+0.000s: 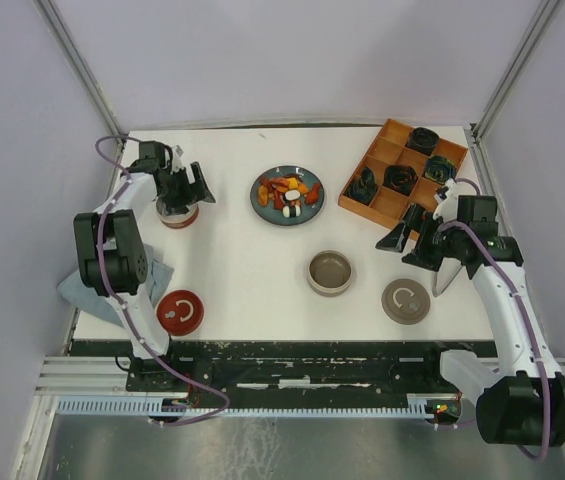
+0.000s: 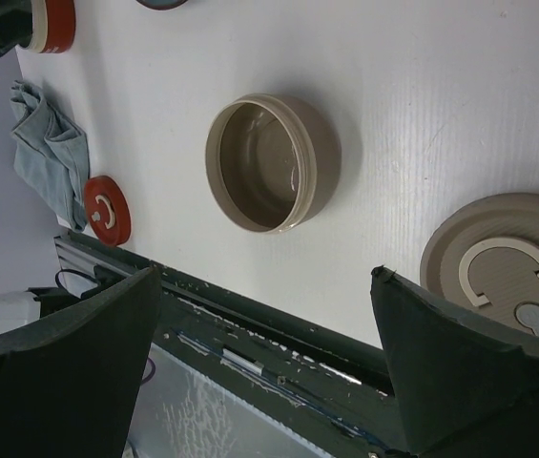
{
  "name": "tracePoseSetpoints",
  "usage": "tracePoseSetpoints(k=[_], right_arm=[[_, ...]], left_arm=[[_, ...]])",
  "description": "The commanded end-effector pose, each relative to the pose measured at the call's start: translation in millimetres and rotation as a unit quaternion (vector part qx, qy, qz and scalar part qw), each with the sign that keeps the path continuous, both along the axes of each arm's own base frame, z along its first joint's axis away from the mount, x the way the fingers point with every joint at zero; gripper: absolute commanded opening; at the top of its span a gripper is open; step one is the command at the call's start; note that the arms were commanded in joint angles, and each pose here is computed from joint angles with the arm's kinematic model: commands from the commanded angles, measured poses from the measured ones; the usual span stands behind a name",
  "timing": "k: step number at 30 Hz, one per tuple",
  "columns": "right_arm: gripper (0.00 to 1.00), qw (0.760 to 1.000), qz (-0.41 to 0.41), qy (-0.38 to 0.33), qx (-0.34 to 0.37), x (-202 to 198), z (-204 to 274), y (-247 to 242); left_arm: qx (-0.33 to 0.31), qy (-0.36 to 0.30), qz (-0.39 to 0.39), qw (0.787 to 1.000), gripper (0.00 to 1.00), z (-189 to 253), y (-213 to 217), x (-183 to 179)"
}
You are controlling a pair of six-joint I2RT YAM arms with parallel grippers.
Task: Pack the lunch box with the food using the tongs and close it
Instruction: Move the packing box to the center of the board.
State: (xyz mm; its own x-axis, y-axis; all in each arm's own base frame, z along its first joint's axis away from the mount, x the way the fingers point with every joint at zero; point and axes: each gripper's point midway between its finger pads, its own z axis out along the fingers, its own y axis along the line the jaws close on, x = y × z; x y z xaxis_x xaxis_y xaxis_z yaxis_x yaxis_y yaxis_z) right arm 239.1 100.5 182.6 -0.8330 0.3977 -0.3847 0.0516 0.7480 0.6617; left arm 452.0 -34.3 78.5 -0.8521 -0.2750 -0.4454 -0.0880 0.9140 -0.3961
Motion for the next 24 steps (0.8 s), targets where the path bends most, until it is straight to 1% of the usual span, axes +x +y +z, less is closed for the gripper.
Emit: tracePoseSetpoints(k=[1, 4, 8, 13, 17, 21, 24], right_arm=[[0.99, 1.000, 0.005, -0.021, 0.002, 8, 3, 1], [0.99, 1.000, 0.004, -0.019, 0.003, 9, 1, 1], [0.99, 1.000, -0.006, -0.010, 0.009, 12, -1, 1], [0.99, 1.000, -0.015, 0.010, 0.000, 12, -9, -2], [0.99, 0.999, -0.022, 0.022, -0.008, 11, -16, -5], [0.99, 0.999, -0.026, 0.031, -0.008, 9, -20, -6], [0.99, 0.999, -0.025, 0.030, -0.011, 8, -18, -6]], left_arm=[[-0.038, -0.023, -0.048, 0.998, 0.93, 21, -29, -22], [-0.036, -0.029, -0.045, 0.998, 0.89, 23, -45, -37], [-0.035, -0.038, -0.055, 0.997, 0.89, 24, -76, -68], [-0.054, -0.045, -0.071, 0.995, 0.89, 27, -113, -99], [-0.073, -0.039, -0.090, 0.993, 0.89, 26, -139, -122], [-0.081, -0.020, -0.110, 0.990, 0.89, 14, -162, -145], [-0.094, -0.024, -0.131, 0.987, 0.88, 19, -186, -158]])
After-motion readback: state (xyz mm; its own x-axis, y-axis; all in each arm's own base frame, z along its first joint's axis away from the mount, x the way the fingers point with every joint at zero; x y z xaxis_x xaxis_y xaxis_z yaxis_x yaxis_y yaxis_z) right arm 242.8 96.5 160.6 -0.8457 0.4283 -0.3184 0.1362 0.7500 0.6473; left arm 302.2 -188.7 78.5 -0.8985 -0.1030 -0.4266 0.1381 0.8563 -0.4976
